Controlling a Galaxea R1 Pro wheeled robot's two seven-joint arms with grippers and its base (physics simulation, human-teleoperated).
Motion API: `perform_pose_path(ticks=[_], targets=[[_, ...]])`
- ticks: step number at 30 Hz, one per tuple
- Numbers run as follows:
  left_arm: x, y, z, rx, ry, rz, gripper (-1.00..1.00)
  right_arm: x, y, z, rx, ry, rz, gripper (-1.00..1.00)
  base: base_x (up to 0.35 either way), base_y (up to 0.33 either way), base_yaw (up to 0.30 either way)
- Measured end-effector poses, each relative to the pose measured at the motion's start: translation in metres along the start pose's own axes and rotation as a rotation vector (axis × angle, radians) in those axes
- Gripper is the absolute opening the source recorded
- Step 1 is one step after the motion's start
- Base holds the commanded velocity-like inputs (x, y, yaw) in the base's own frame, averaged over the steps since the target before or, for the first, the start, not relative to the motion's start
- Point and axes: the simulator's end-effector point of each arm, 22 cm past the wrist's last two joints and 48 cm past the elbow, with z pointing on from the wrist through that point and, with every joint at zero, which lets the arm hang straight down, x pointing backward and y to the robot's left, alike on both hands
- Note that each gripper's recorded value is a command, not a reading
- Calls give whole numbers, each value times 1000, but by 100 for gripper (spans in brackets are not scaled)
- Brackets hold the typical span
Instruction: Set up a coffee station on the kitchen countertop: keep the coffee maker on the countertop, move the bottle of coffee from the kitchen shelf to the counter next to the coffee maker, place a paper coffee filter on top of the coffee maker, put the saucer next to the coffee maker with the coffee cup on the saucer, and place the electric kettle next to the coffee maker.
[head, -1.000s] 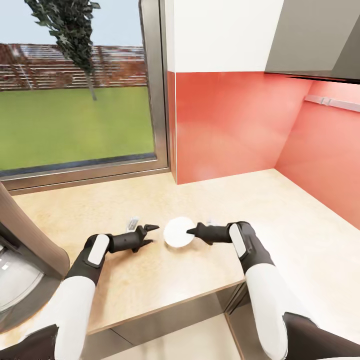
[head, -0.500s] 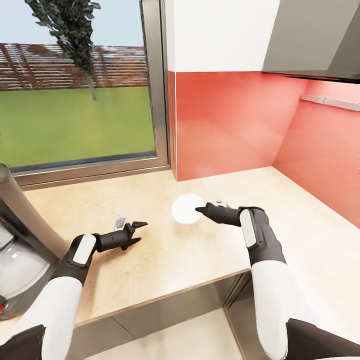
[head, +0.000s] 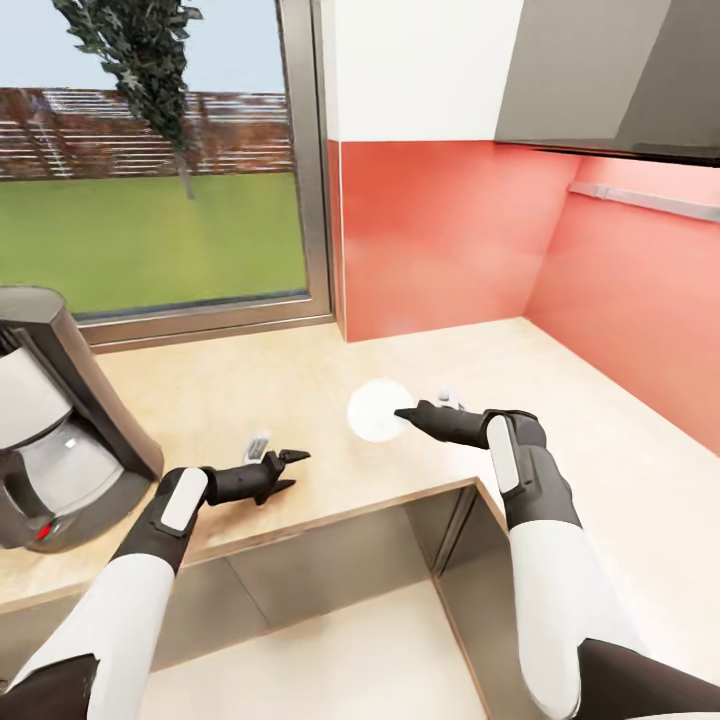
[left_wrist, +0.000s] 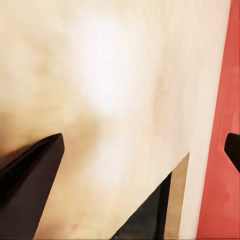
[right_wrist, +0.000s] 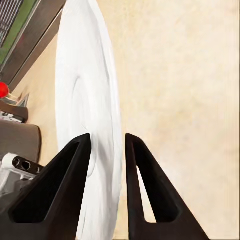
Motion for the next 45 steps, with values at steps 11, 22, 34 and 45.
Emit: perform_pose_path(ticks=[11, 22, 34, 45], targets=[[9, -18, 4, 51, 29, 43, 100, 1, 0, 0, 0, 2, 1, -100, -337, -108, 0], [14, -60, 4, 138, 50, 104, 100, 1, -1, 0, 1, 2, 1, -100, -337, -108, 0], [230, 224, -74, -303, 290, -76, 100, 1, -1, 0, 5, 3, -1, -100, -144, -37, 0], [307, 464, -241, -957, 237, 315, 100, 4, 0, 3, 1, 9, 3, -100, 0, 0, 172]])
